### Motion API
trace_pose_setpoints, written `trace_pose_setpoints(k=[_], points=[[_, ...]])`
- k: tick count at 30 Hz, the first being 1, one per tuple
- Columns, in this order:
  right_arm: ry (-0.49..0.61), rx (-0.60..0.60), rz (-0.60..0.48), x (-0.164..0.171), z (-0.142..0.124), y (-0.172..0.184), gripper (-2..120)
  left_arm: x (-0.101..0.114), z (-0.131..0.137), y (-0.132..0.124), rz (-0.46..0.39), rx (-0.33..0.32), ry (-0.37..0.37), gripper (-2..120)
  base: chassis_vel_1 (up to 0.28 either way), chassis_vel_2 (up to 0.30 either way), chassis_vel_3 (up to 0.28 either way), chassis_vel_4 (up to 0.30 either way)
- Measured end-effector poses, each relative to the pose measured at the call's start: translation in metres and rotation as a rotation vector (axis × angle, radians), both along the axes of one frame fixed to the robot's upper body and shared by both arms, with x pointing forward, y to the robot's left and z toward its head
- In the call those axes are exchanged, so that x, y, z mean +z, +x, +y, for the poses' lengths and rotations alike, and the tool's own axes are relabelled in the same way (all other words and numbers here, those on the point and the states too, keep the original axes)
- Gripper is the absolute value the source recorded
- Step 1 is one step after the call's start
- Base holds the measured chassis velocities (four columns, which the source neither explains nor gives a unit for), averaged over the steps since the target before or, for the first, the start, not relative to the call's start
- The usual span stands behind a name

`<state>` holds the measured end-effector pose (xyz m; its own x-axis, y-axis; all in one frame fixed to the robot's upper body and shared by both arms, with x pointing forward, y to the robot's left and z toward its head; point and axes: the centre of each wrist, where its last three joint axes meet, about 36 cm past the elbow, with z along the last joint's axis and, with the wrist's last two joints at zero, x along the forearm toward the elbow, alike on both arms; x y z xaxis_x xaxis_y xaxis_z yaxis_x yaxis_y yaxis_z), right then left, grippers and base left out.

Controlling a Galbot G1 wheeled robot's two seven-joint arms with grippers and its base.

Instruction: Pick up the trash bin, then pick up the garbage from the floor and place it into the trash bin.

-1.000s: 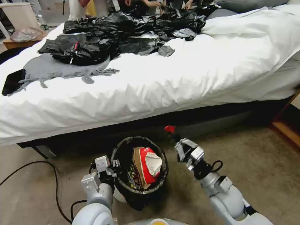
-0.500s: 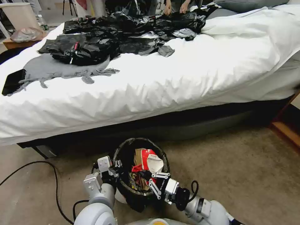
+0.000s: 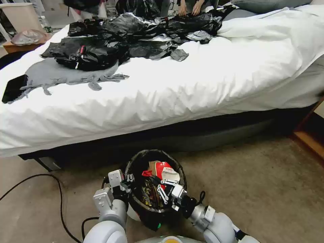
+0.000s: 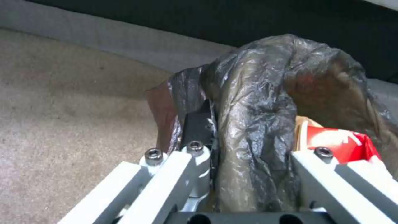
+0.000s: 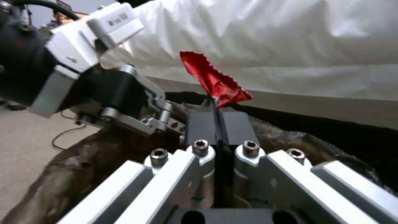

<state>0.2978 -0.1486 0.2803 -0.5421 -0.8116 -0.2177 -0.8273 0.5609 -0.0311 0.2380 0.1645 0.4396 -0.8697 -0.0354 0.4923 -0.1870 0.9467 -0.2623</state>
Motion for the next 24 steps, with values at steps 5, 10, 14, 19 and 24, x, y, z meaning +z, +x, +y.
trace_pose_setpoints(k=[5, 10, 14, 19, 24], points=[[-0.010, -0.005, 0.003, 0.000, 0.001, 0.000, 21, 0.003, 0.000, -0.002, -0.005, 0.000, -0.001, 93, 0.000, 0.000, 0.000, 0.000], [-0.014, -0.004, 0.003, 0.000, 0.000, -0.003, 37, 0.004, 0.000, -0.003, -0.008, 0.001, -0.002, 93, 0.000, 0.000, 0.000, 0.000], [-0.019, -0.002, 0.001, 0.000, 0.000, -0.005, 51, 0.005, 0.000, -0.004, -0.008, 0.002, -0.002, 93, 0.000, 0.000, 0.000, 0.000], [-0.032, -0.004, -0.003, -0.002, -0.006, -0.008, 70, 0.005, -0.002, -0.006, -0.006, -0.001, -0.002, 93, 0.000, 0.000, 0.000, 0.000], [-0.033, -0.004, -0.012, -0.001, -0.008, -0.011, 88, 0.005, -0.003, -0.006, -0.007, -0.002, -0.001, 93, 0.000, 0.000, 0.000, 0.000]])
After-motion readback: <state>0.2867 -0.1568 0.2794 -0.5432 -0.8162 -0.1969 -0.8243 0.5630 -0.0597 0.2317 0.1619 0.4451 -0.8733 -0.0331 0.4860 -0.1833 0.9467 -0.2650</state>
